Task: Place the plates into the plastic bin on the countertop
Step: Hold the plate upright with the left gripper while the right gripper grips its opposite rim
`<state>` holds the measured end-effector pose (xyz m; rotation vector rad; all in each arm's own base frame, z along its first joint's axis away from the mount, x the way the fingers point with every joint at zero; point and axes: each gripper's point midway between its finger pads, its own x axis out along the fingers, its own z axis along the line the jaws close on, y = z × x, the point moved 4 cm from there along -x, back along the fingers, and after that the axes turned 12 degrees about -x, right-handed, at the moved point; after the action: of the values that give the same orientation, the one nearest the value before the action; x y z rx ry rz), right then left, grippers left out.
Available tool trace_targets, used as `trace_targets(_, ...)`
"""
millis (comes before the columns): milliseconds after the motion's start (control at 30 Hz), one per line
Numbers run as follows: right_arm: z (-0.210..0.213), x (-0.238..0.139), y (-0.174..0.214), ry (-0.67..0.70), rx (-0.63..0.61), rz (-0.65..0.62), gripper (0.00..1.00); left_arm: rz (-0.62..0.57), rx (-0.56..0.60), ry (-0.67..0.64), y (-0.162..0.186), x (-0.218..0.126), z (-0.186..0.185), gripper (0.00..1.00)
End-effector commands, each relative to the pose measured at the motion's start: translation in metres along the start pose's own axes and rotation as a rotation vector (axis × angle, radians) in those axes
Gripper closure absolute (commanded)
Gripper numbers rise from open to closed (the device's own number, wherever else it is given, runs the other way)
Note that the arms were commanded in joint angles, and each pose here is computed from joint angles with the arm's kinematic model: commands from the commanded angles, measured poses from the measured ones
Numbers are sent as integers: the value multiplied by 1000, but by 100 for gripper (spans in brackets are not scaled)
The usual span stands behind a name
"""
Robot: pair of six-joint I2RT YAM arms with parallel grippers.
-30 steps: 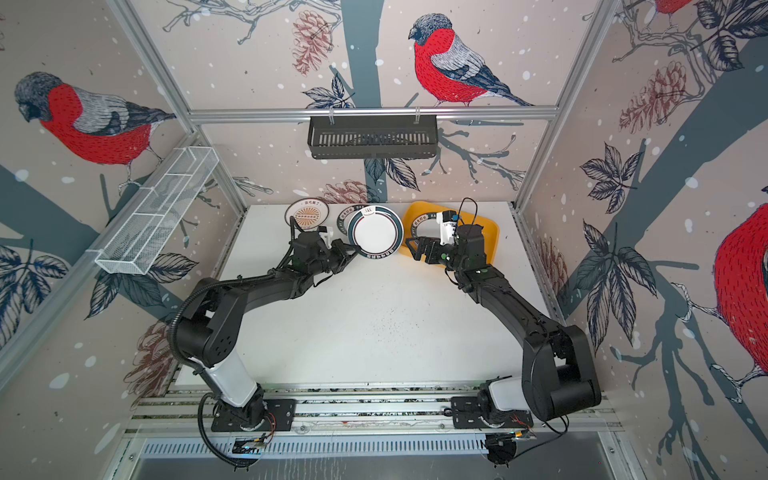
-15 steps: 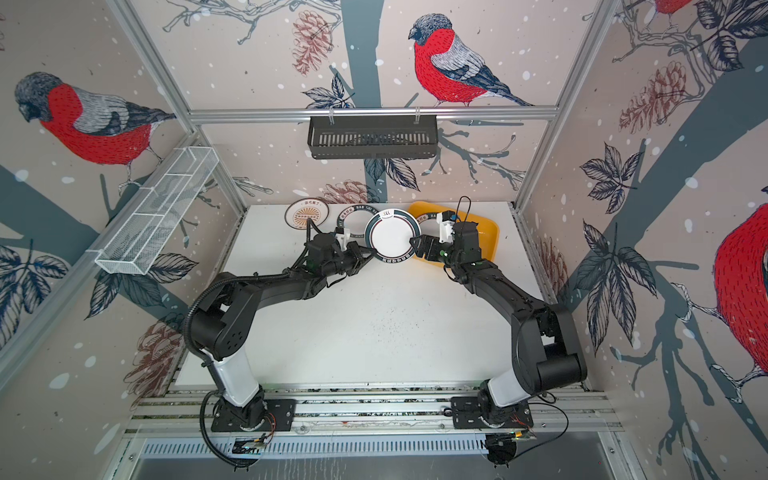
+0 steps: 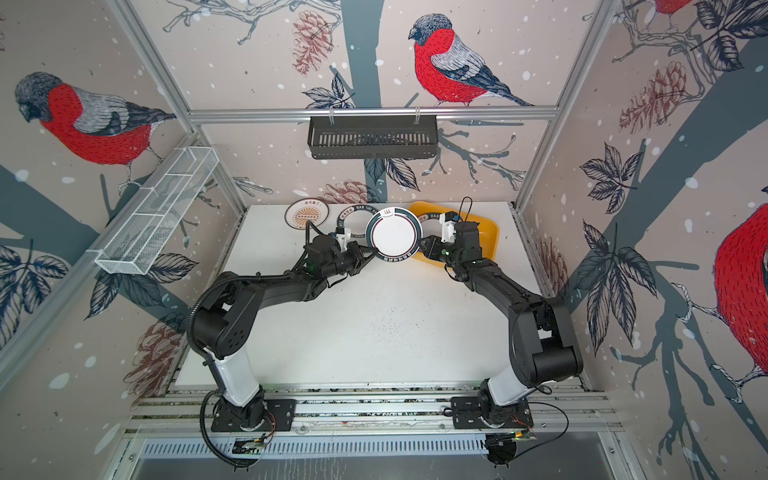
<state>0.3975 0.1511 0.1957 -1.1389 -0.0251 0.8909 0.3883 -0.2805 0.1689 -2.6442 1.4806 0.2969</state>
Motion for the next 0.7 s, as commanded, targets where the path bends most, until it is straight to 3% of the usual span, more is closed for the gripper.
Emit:
trace_targets(0,3,0,-8,-30,-2,-28,68,18,35,99,3,-1,-21,100)
trace_targets(133,5,1,-8,-47,6,-29,71,29,46,111,5,-1,-24,100)
trace_targets(500,4,3,-5,-49,25,-19,94,38,62,111,7,-1,-26,100)
trace_targets(667,3,4,-5,-49,46,-17,97,37,71,114,7,-2,-27,98)
